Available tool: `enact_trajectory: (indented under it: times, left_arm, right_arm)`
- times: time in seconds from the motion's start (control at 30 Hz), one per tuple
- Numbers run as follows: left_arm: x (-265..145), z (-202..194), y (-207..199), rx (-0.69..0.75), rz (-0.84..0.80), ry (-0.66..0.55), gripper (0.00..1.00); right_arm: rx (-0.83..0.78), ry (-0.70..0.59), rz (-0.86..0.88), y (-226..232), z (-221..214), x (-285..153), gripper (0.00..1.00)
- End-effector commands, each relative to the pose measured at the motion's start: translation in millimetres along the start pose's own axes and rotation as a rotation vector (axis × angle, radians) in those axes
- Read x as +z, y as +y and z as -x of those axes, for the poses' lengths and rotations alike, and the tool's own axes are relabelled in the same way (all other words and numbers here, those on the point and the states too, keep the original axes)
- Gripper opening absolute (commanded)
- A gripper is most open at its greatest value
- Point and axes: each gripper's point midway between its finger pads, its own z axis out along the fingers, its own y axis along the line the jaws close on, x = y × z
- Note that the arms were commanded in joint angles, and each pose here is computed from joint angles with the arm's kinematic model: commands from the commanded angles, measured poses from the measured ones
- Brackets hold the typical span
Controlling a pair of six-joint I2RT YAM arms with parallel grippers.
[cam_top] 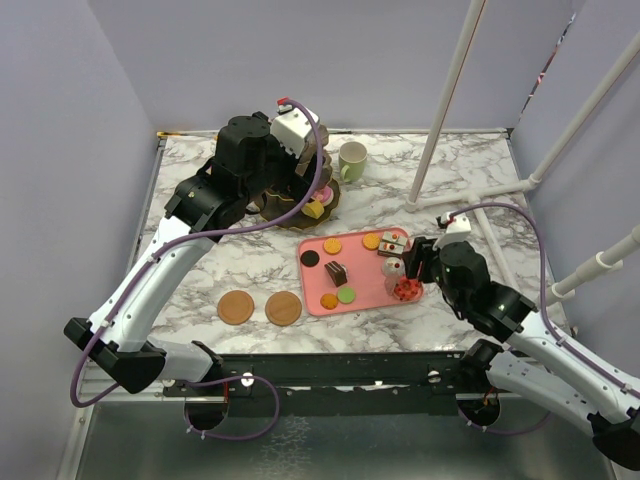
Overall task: Serve the afternoon tea
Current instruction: Pick up the desert from the tray.
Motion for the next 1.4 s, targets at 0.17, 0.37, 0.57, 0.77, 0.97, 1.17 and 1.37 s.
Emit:
enact_trajectory:
  times: [0.17, 0.37, 0.57, 0.77, 0.97, 1.17, 1.37]
  left_arm:
    - [-10, 18, 0, -0.003, -0.012, -0.05, 0.99]
    - [-9, 19, 0, -0.003, -0.01, -0.049, 0.99]
    - [-7, 18, 0, -0.007, -0.012, -0.046, 0.99]
    - [-2, 15, 1, -0.024, 0.002, -0.036, 0.99]
    - [11, 10, 12, -0.053, 0.08, -0.01, 0.99]
    - [31, 15, 41, -0.081, 0.139, -0.016, 0.99]
    - [67, 23, 90, -0.125, 0.14, -0.024, 0.99]
  right_arm:
    - [0.013, 0.006, 0.013, 3, -15, 8, 0.59]
    - [-0.022, 0.007, 0.005, -2, -17, 6, 0.44]
    - [-0.017, 0.025, 0.022, 2, -20, 7, 0.24]
    - [-0.026, 0.001, 0.048, 7, -6, 2, 0.16]
    - [-0.014, -0.065, 0.147, 27, 34, -16, 0.11]
    - [-0.014, -0.106, 0.265, 54, 69, -26, 0.09]
    - [-0.02, -0.143, 0.309, 69, 88, -24, 0.09]
